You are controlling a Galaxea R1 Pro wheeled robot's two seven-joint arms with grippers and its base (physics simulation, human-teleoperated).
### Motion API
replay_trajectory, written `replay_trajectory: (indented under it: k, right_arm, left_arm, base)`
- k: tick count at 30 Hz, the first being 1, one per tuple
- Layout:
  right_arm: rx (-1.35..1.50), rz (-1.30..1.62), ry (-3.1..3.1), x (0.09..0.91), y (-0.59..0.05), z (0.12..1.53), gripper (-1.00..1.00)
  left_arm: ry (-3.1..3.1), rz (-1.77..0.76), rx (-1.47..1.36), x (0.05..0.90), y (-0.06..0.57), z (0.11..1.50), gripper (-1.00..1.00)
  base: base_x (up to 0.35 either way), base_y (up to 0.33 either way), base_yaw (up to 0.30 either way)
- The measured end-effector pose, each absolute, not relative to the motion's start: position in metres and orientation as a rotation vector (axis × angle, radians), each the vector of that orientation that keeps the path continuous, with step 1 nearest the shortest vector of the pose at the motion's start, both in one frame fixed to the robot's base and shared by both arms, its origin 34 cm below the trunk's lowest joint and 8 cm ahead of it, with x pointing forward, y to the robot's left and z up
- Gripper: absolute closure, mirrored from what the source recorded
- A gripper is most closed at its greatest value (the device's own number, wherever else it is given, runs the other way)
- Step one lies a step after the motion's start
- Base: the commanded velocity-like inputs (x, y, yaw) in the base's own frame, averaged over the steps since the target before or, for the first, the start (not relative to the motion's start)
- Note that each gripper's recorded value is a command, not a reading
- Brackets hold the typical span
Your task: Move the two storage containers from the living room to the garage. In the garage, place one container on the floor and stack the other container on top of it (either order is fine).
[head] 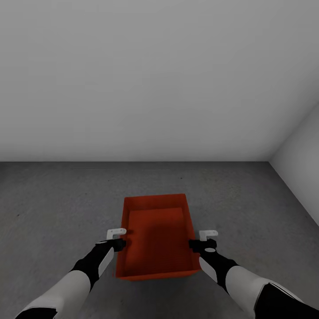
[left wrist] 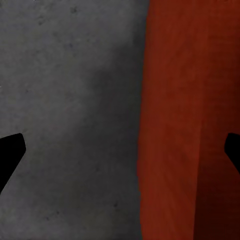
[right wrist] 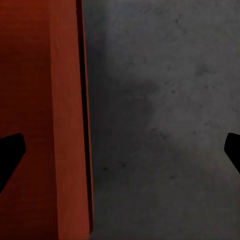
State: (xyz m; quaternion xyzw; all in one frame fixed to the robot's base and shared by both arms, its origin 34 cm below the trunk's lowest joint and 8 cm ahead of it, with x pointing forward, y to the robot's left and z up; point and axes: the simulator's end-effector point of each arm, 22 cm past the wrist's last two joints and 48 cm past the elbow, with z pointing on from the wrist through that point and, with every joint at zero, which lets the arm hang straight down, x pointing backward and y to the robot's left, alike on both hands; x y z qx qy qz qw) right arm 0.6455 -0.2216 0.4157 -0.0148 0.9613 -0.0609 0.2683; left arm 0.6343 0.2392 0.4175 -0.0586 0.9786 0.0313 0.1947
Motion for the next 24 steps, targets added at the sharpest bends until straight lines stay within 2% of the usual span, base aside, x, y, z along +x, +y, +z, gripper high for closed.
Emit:
replay_trajectory:
  k: [24]
  right_arm:
    - [-0.04, -0.166, 2.593, 0.6453, -0.2221, 0.4156, -1.0]
  left_arm:
    - [2.741, 0.088, -0.163, 0.6352, 0.2391, 0.418, -1.0]
  base:
    - [0.0, 0.0, 0.0]
